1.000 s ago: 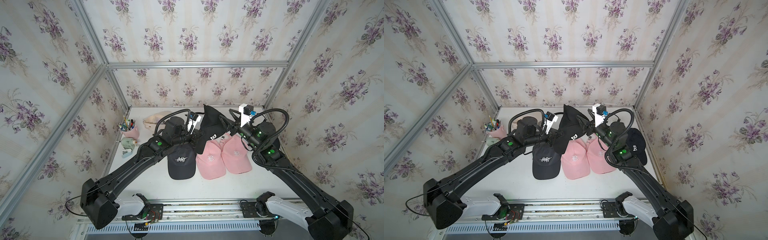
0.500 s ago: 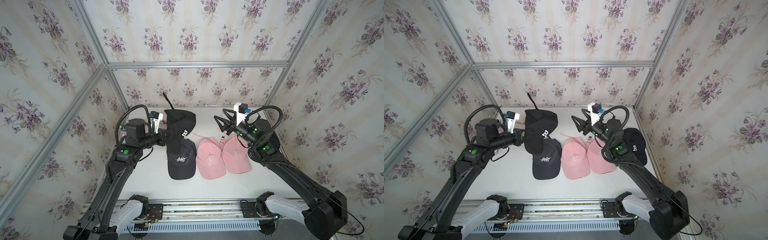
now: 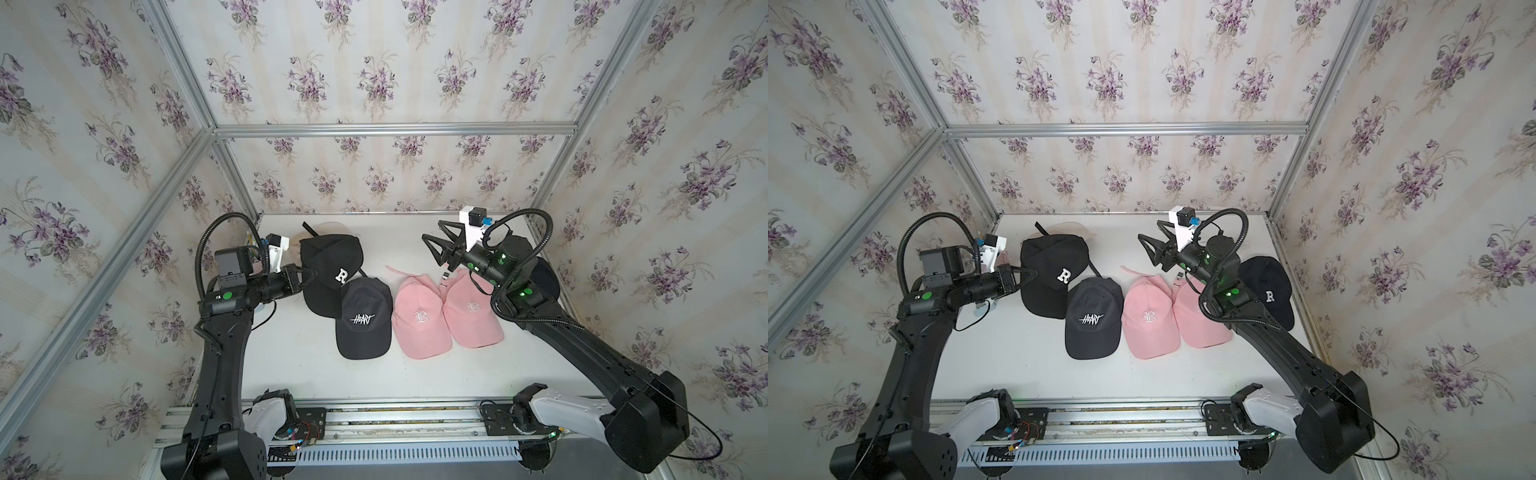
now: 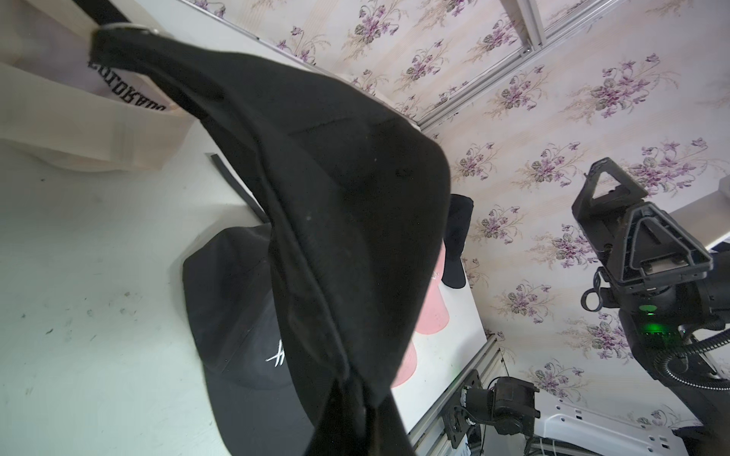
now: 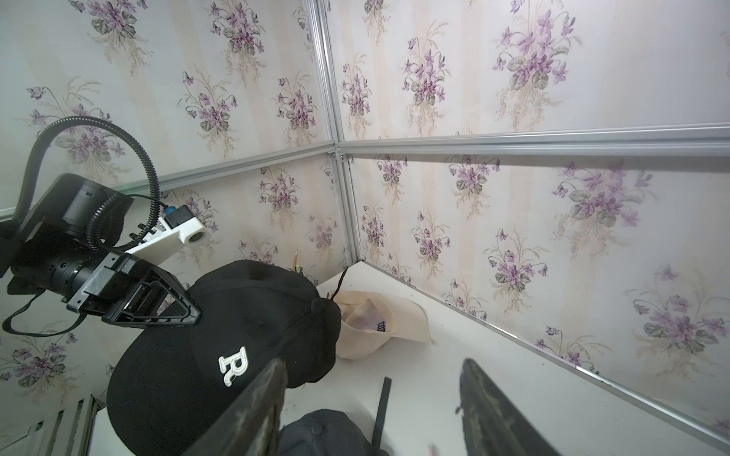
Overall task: Open the adjustable buckle of the baseball cap
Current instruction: Place the baseball cap at the center of the board.
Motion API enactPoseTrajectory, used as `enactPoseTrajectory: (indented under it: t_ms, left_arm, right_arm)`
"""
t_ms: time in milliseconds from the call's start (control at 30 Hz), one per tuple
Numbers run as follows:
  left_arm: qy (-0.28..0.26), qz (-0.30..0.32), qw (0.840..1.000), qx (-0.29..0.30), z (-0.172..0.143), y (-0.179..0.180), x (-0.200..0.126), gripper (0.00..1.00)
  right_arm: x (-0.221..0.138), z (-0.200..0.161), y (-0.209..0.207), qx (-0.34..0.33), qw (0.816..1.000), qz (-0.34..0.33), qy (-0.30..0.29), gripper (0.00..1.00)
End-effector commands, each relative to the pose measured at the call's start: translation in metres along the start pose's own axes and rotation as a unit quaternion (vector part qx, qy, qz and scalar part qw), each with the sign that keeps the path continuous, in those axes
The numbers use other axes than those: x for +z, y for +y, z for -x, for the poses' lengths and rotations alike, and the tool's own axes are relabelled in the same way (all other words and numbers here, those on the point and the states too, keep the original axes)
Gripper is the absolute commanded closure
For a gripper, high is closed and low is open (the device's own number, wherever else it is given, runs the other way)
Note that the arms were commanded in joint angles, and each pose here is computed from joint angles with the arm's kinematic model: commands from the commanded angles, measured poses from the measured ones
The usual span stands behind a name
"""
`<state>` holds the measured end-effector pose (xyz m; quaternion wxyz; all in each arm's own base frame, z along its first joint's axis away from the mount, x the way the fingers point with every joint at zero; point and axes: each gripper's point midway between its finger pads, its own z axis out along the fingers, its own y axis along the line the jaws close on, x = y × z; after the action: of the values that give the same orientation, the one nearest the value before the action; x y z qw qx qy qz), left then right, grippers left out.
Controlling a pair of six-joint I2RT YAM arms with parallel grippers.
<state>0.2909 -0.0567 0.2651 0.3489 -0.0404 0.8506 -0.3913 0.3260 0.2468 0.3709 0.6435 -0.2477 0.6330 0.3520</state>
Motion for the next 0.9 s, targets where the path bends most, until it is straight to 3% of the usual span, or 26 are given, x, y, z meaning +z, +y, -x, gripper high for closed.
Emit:
enactPoseTrajectory:
  t_ms: [0,333,667,867]
  left_arm:
    - [0.012,0.009,1.0,0.006,-0.004,0.01,-0.001,1.0]
    - [0.048,0.07,0.996,-0.01,-0.014,0.059,0.01,1.0]
    - [0.06,0.036,0.997,-0.017,-0.024,0.08,0.033,1.0]
    - [0.101,0.092,0.99,-0.04,-0.043,0.109,0.036,0.97]
  right_arm:
    - [-0.001,-0.001,-0.001,-0.001,1.0,-0.006,0.0,0.31]
    - [0.008,-0.011,-0.003,-0.016,1.0,0.003,0.021,0.3]
    - [0.013,-0.027,-0.005,-0.032,0.999,0.009,0.032,0.3]
    - [0.011,-0.036,-0.006,-0.036,0.999,0.009,0.031,0.29]
